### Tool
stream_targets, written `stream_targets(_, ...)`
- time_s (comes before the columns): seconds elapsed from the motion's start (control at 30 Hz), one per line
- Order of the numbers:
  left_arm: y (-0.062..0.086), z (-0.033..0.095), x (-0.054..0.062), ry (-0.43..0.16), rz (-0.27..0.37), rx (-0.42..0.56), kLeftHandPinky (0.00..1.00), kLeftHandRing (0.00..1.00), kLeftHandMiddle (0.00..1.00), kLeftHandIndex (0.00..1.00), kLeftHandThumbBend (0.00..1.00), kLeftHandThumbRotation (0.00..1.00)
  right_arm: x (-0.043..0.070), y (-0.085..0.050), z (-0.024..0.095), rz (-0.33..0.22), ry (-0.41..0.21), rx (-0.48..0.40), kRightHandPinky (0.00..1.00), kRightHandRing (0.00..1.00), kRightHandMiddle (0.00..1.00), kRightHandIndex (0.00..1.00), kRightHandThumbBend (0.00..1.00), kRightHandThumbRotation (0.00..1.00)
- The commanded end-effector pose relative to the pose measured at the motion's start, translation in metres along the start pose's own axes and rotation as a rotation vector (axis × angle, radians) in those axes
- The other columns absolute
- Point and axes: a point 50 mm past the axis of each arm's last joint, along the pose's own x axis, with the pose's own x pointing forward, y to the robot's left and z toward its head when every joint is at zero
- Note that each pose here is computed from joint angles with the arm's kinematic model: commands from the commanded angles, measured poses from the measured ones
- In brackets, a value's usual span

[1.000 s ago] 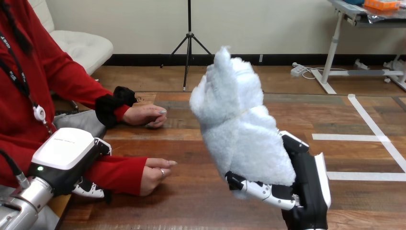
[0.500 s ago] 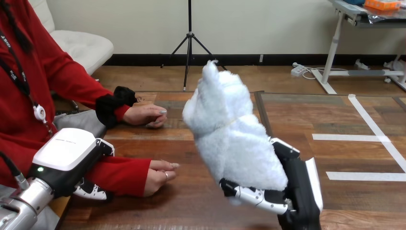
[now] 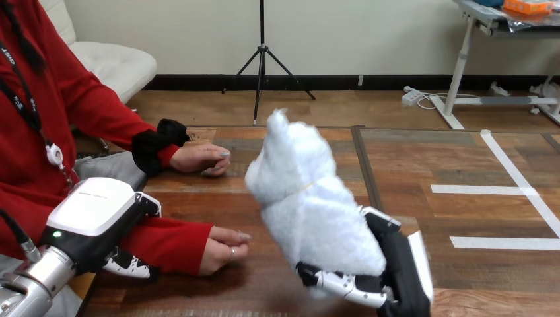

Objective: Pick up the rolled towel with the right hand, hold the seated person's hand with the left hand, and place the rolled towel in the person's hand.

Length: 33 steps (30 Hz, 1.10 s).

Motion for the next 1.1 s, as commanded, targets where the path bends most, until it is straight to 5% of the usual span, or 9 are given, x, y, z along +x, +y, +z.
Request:
stream_targets(0.0, 0.053, 0.031, 0.030, -0.167, 0.238, -0.018, 0.27, 0.31, 0.36, 0.40, 0.77, 0.15, 0.041, 0.010, 0.026, 0.016, -0.187, 0.016, 0.07, 0.10, 0.17, 0.19, 0.53, 0.00)
stream_targets(1.07, 0.071, 0.056, 0.039, -0.248, 0.292, -0.025, 0.27, 0.31, 0.36, 0.39, 0.80, 0.12, 0.040, 0.032, 0.005, 0.119, -0.108, -0.057, 0.08, 0.11, 0.18, 0.18, 0.55, 0.00)
